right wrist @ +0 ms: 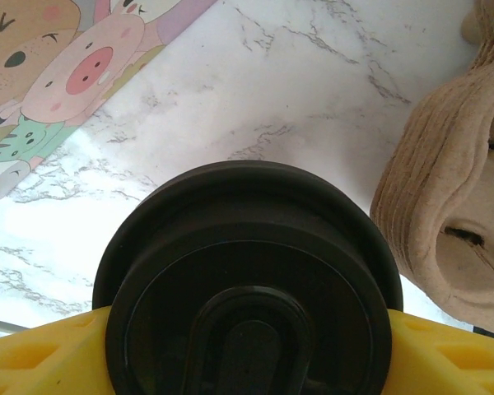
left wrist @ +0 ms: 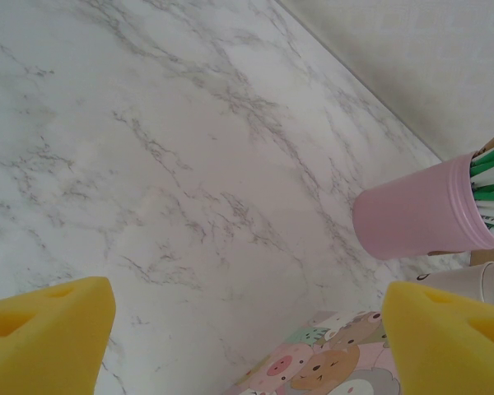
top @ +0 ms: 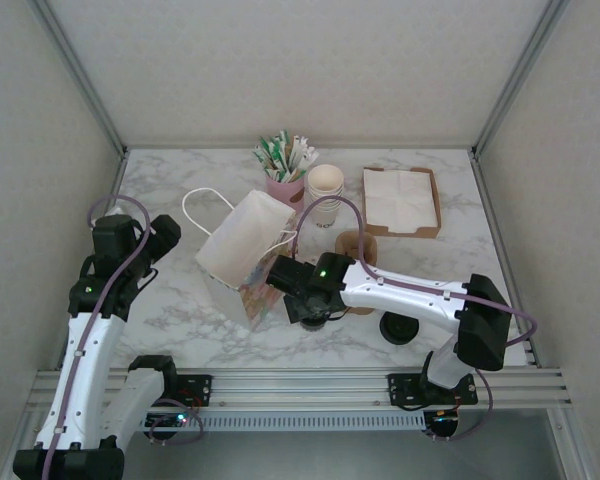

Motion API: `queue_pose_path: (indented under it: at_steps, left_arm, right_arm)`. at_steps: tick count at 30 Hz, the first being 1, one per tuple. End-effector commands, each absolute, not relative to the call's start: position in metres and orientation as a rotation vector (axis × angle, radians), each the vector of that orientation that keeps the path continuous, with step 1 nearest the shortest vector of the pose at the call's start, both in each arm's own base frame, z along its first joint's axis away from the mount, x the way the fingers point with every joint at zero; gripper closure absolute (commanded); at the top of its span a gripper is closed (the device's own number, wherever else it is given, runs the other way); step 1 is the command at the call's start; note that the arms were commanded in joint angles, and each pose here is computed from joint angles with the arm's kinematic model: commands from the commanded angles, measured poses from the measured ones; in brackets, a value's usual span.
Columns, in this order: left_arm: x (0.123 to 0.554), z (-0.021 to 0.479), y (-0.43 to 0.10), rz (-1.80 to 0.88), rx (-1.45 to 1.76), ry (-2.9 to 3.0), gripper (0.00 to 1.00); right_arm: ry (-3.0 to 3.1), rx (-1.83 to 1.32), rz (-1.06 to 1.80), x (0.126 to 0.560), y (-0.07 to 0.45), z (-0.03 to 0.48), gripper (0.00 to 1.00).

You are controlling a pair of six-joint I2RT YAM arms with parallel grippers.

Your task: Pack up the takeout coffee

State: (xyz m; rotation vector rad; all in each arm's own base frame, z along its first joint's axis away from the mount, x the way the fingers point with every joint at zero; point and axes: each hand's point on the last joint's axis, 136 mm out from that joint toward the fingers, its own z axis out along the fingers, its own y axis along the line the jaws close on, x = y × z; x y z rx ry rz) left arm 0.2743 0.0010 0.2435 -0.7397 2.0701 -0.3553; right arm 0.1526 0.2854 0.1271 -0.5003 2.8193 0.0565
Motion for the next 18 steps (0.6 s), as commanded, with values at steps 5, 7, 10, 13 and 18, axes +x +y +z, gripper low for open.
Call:
queue_pose_path:
  at_steps: [5, 7, 10, 13, 18]
  left_arm:
    - [0.2735, 0.2437, 0.0015, -0.368, -0.757, 2.071, 0.16]
    - [0.2734, 0.2436, 0.0017, -0.367, -0.758, 2.071, 0.16]
    - [0.2734, 0.2436, 0.0017, -0.367, -0.758, 2.072, 0.16]
    - [0.2735, 0.2441, 0.0014, -0.368, -0.757, 2.071, 0.16]
    - [0.2737, 0.2436, 0.0017, -0.367, -0.758, 2.072, 0.16]
  right_arm:
    - [2.77, -0.478, 0.118, 0.1564, 0.2912, 0.1519, 0.22]
    - [2.771, -0.478, 0.122, 0.1565, 0.2915, 0.1525, 0.21]
    - [2.773, -0.478, 0.115, 0.1562, 0.2911, 0.1515, 0.2]
    - [2.777, -0.479, 0.1, 0.1563, 0.2901, 0.1488, 0.19]
    - [2.779, -0.48, 0.068, 0.1578, 0.2884, 0.1446, 0.19]
